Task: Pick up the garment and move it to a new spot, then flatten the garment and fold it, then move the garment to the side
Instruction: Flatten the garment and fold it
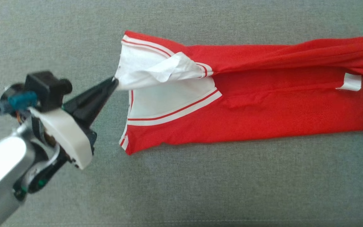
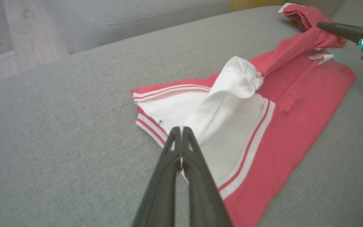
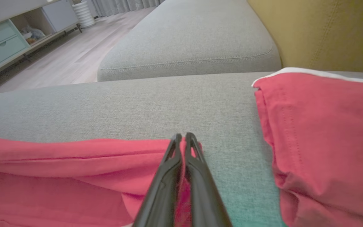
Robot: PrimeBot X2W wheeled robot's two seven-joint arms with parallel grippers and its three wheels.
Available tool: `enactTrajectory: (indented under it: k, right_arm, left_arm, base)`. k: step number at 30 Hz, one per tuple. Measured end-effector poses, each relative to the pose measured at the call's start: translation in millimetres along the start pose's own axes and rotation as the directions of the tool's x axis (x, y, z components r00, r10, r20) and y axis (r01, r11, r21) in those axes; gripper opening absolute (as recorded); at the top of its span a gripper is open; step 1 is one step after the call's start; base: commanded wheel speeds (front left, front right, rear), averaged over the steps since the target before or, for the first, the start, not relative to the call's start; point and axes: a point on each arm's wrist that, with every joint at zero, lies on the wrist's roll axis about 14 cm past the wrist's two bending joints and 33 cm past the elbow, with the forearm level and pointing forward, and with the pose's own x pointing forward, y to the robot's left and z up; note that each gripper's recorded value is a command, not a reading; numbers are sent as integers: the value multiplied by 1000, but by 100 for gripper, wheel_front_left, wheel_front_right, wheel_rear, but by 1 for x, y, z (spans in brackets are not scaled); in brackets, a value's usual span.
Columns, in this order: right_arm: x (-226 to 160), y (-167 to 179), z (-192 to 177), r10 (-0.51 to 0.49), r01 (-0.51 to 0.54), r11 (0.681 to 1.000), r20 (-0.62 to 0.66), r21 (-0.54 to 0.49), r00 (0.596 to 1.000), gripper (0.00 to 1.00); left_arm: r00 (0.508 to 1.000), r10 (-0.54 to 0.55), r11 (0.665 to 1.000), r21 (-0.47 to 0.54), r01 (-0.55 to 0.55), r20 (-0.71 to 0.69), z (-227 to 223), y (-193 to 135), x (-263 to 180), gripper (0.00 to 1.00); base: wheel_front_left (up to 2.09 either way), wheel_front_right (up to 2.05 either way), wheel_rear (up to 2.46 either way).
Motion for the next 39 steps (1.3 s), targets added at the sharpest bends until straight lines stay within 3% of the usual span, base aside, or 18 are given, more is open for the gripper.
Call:
enactTrajectory:
  k: [9, 10, 11, 12, 13, 14, 16, 17, 21, 25, 29, 33, 39]
  right_arm:
    - [-7, -3, -1, -10, 10, 1000, 11, -16, 1000, 0]
    - [-8, -4, -1, -12, 12, 1000, 11, -17, 1000, 6]
    - [-10, -5, -1, -14, 14, 1000, 13, -18, 1000, 20]
    - [-11, -5, -3, -17, 17, 1000, 12, -16, 1000, 28]
    - [-14, -5, -4, -19, 19, 1000, 10, -13, 1000, 47]
    - [-17, -5, -6, -23, 23, 1000, 9, -6, 1000, 100]
    - [-24, -7, -11, -40, 39, 999, 4, 9, 999, 100]
    - [-29, -9, -13, -52, 52, 998, 4, 20, 999, 100]
    - [-47, -15, -17, -101, 99, 993, 20, 60, 995, 100]
    - [-66, -20, -9, -159, 151, 984, 82, 93, 984, 100]
    - [-82, -11, -13, -205, 185, 971, 130, 153, 970, 100]
    - [-86, -5, -19, -259, 224, 951, 154, 212, 954, 100]
    - [-72, 5, -28, -280, 244, 941, 140, 233, 950, 100]
  left_arm:
    - [1000, 0, 1000, -16, 0, -6, -10, -6, -1, 0]
    - [1000, 0, 1000, -16, 0, -3, -9, -6, -1, 0]
    - [1000, 1, 1000, -17, -1, -1, -9, -6, -1, 0]
    - [1000, 7, 1000, -19, -7, 0, -9, -6, -1, 0]
    - [1000, 8, 1000, -21, -8, -1, -10, -6, -2, 0]
    - [1000, 11, 1000, -24, -11, 2, -11, -8, -3, 0]
    - [1000, 12, 999, -33, -12, -6, -18, -12, -5, 84]
    - [1000, 13, 999, -39, -14, -7, -22, -15, -7, 100]
    - [999, 26, 996, -83, -23, 32, -28, -29, -10, 100]
    - [976, 114, 993, -61, -105, 183, -13, -26, -15, 100]
    - [895, 279, 960, -101, -260, 347, 2, -13, -23, 100]
    - [824, 416, 909, -186, -372, 385, -5, -12, -31, 100]
    - [734, 496, 869, -262, -421, 464, 8, -27, -43, 100]
  base:
    - [0, 0, 0]
    - [0, 0, 0]
    - [0, 0, 0]
    - [0, 0, 0]
    - [0, 0, 0]
    - [0, 0, 0]
    - [0, 0, 0]
    - [0, 0, 0]
    - [0, 0, 0]
    - [0, 0, 0]
    - [0, 0, 0]
    - [0, 0, 0]
    - [0, 0, 0]
